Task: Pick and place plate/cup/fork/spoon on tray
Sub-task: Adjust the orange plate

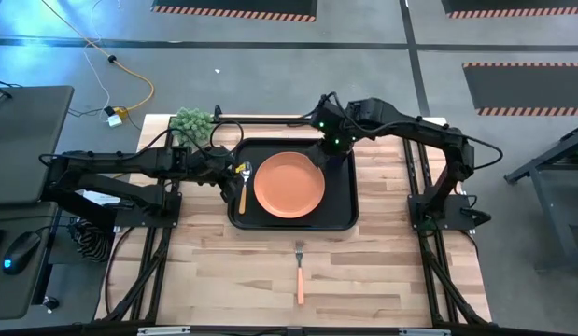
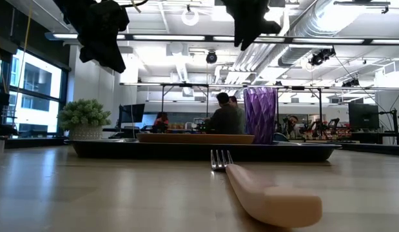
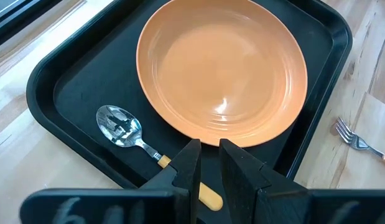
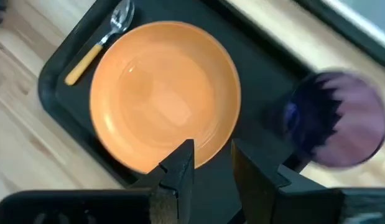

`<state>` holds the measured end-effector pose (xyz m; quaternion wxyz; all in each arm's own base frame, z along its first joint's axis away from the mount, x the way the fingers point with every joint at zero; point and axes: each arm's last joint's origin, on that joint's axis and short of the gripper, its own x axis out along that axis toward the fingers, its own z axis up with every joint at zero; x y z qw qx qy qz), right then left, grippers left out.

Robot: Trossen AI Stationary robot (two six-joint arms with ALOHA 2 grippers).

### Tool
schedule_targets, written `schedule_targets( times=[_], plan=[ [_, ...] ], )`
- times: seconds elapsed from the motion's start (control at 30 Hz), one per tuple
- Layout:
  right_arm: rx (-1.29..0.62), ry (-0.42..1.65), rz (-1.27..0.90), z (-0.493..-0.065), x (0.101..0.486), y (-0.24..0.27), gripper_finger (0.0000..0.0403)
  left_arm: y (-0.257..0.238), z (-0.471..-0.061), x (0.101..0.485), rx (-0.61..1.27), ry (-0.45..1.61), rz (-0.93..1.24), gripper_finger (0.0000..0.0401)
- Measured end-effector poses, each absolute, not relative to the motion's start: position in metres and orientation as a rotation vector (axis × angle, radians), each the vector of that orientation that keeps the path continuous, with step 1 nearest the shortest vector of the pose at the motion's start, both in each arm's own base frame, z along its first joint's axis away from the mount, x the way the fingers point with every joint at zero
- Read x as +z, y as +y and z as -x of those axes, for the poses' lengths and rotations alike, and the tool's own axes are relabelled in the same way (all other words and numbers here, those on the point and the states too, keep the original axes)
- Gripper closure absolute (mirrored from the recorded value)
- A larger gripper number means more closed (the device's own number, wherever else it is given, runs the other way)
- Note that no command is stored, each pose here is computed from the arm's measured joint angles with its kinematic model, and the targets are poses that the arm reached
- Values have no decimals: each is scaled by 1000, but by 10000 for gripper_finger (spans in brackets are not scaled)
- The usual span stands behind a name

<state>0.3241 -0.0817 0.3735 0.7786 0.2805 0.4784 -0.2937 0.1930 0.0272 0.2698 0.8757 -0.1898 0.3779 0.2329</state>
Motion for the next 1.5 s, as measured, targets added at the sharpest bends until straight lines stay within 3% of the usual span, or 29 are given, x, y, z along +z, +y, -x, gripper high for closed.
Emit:
schedule_targets(
  times=[0.43, 1.0, 1.5],
  plan=[
    [-705, 1053, -803, -330, 368, -18, 304, 27, -193, 270, 483, 791, 389, 350],
    [-967, 909, -836, -315, 366, 55, 303, 27, -193, 270, 468, 798, 356, 350],
    [-1078, 883, -951, -325, 274, 71, 252, 27, -193, 270, 462, 801, 342, 350]
  ],
)
